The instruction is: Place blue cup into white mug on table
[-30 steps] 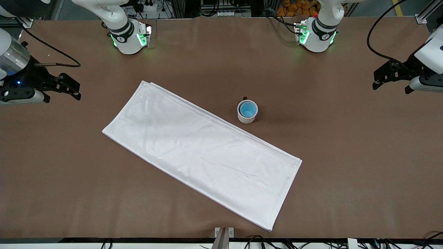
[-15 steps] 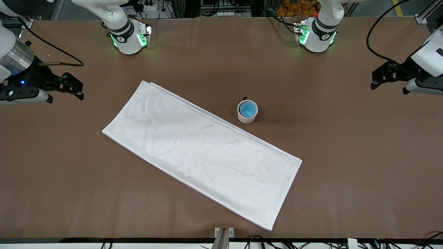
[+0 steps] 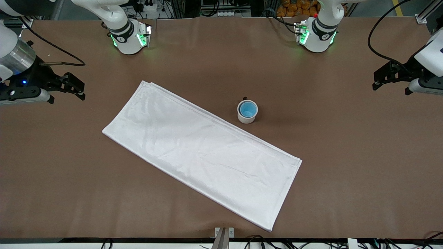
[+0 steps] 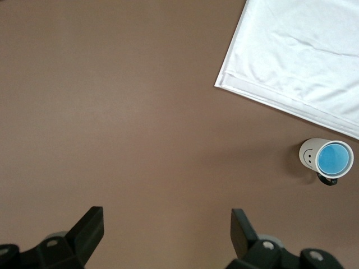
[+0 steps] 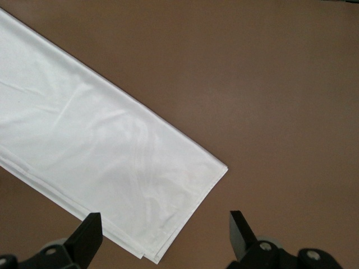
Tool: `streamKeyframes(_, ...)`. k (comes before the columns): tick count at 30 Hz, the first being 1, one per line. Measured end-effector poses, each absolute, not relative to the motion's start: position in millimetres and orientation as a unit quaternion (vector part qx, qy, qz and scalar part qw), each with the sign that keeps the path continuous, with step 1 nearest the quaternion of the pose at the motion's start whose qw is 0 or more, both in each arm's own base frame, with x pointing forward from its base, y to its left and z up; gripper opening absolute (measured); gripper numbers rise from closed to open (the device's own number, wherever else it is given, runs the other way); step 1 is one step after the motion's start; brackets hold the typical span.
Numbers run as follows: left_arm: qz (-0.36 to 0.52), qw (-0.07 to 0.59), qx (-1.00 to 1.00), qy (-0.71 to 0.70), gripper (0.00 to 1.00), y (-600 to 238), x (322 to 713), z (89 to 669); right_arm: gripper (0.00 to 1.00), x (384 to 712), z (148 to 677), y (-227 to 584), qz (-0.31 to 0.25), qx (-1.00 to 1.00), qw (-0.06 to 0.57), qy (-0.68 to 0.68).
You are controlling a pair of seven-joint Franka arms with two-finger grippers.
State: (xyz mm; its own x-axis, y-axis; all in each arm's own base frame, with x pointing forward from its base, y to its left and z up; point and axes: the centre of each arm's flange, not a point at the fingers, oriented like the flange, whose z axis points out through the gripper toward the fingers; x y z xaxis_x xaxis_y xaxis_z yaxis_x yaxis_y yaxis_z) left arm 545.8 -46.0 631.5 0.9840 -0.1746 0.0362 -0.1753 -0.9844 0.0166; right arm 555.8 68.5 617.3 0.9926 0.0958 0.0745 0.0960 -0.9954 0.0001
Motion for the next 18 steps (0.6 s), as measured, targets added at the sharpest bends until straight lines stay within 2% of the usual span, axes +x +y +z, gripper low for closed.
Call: streamKeyframes(18, 0.015, 0.010, 0.996, -0.089, 1.00, -47, 546, 631, 1.00, 557, 589, 45, -0.012, -1.000, 0.000, -0.028)
